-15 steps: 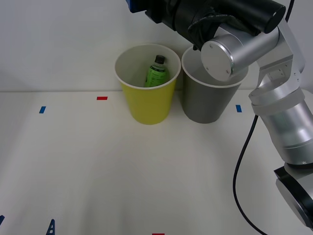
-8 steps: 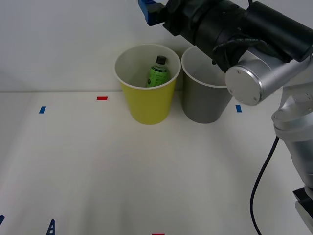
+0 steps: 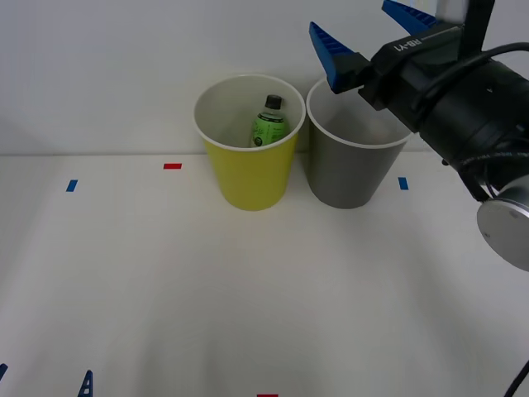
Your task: Put cans in the gray bin and PET bottles in the light green bin.
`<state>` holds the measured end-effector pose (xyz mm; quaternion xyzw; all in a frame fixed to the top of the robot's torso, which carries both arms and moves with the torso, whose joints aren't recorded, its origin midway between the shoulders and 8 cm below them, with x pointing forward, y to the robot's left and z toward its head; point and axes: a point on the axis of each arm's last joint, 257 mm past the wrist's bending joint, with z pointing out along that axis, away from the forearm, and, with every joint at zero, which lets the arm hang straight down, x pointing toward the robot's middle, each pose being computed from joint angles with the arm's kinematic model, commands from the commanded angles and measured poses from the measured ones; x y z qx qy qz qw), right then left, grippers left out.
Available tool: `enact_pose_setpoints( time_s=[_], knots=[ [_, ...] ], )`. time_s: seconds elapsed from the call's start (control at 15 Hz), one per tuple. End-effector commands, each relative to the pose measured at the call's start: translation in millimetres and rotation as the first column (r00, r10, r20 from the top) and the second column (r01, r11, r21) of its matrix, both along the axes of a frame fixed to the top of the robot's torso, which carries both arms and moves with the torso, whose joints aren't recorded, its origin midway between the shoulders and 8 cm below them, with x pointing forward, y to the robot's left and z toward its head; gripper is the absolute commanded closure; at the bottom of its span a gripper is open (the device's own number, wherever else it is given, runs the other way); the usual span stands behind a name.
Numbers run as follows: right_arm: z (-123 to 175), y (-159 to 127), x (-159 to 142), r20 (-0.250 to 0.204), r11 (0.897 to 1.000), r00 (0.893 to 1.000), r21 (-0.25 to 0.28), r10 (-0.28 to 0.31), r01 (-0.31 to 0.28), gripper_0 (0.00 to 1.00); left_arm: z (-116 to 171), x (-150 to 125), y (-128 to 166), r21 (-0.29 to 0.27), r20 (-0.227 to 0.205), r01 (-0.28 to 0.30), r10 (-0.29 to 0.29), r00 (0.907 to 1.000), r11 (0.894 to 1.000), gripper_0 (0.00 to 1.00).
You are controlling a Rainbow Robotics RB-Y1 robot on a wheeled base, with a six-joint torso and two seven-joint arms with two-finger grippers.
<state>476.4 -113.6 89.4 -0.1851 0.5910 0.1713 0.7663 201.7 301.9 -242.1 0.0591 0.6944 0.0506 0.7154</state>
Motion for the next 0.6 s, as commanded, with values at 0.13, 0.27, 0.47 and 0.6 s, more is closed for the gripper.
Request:
enact_pose_setpoints(
  time_s=[0.13, 0.27, 0.47, 0.6],
  knots=[
    [-17, -51, -35, -0.018, 0.995, 0.995, 0.012, -0.099, 0.099, 0.00, 0, 0, 0, 0.000, 0.000, 0.000, 0.000, 1.0000, 1.000, 0.00],
    [-27, -70, -51, -0.027, 0.988, 0.988, 0.026, -0.154, 0.155, 0.00, 0, 0, 0, 0.000, 0.000, 0.000, 0.000, 1.0000, 1.000, 0.00],
    [-47, -89, -64, -0.057, 0.976, 0.979, 0.081, -0.197, 0.201, 0.00, 0, 0, 0, 0.000, 0.000, 0.000, 0.000, 1.0000, 1.000, 0.00],
    [-63, -99, -69, -0.084, 0.969, 0.972, 0.099, -0.219, 0.227, 0.00, 0, 0, 0, 0.000, 0.000, 0.000, 0.000, 1.0000, 1.000, 0.00]
  ],
)
